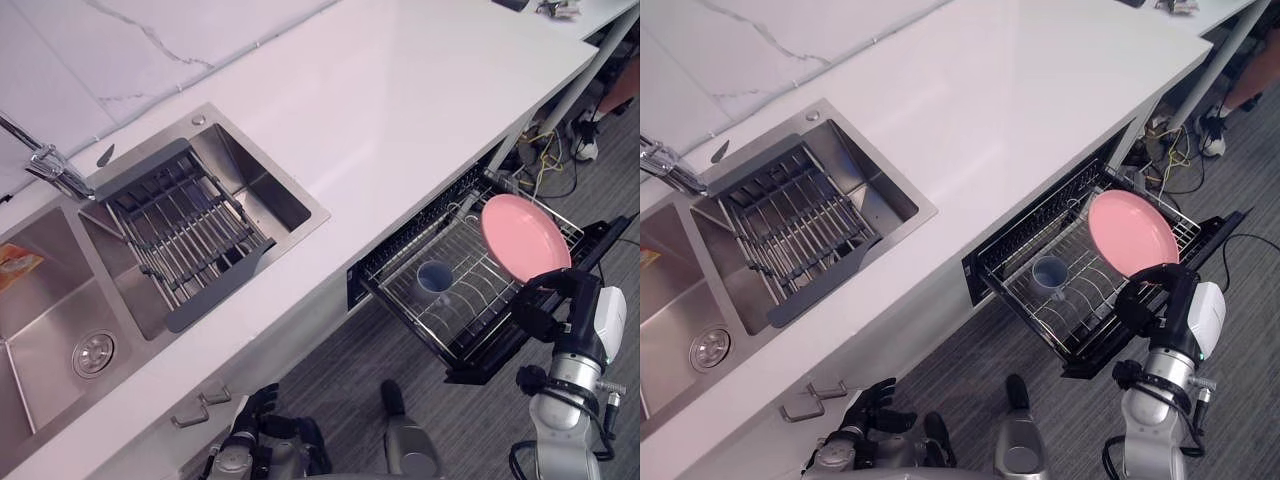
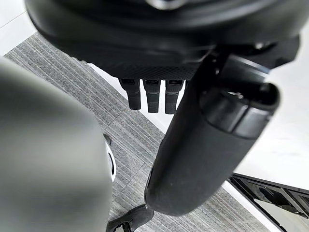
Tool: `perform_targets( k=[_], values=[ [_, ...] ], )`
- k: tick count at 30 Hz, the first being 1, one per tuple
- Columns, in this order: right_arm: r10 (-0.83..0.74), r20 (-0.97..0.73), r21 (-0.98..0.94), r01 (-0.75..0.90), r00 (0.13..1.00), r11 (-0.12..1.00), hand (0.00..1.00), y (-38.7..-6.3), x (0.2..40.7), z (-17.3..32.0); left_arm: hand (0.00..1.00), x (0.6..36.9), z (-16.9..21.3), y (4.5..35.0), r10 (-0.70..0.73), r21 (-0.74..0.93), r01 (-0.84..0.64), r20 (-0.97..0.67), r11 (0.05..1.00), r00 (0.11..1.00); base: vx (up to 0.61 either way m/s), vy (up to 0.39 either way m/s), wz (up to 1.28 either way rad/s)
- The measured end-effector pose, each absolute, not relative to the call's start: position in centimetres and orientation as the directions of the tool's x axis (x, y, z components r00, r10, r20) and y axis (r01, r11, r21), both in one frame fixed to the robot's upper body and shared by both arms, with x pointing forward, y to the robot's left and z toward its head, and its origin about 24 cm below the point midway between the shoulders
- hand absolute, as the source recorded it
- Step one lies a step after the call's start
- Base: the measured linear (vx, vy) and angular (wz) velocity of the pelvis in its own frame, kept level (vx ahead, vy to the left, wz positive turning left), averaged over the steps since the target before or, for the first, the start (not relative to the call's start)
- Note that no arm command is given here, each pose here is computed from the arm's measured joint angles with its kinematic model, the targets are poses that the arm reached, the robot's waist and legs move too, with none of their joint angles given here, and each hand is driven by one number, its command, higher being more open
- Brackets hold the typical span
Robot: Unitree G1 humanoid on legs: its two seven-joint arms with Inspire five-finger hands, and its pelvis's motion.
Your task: Walk over to the sink, pick up the cup, carry it to the dishwasher, place the cup inside the dishwasher, then close the dishwasher door
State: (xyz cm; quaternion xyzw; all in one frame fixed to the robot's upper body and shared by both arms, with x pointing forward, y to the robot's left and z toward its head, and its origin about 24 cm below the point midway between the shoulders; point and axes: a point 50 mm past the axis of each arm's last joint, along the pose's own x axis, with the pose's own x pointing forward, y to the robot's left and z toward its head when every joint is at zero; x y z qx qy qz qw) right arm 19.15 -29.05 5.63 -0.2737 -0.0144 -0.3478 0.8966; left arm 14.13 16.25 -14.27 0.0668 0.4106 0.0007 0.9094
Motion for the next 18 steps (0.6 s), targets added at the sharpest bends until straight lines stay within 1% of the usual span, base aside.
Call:
perform_targets(
  k=[6, 10, 14, 18],
  values=[
    [-0.636, 0.200, -0.340, 0.662, 0.745, 0.668, 0.30, -29.1, 20.5, 6.0, 0.90, 16.4, -13.3, 14.9, 0.022, 0.098, 0.066, -0.701, 0.993, 0.713, -0.02, -0.013, 0.00],
    [-0.653, 0.145, -0.245, 0.667, 0.743, 0.704, 0.30, -29.2, 21.7, 5.3, 0.90, 17.0, -13.0, 13.7, -0.012, 0.075, 0.087, -0.686, 0.993, 0.728, -0.02, -0.009, 0.00],
    [-0.648, 0.055, -0.155, 0.648, 0.760, 0.746, 0.30, -29.3, 22.2, 4.0, 0.90, 18.0, -12.5, 12.3, -0.047, 0.045, 0.103, -0.666, 0.994, 0.745, -0.03, -0.012, 0.00],
    [-0.623, 0.017, -0.119, 0.620, 0.782, 0.776, 0.30, -29.1, 22.6, 3.4, 0.90, 18.4, -12.3, 12.2, -0.050, 0.035, 0.096, -0.658, 0.995, 0.751, 0.00, -0.009, 0.02]
  ],
)
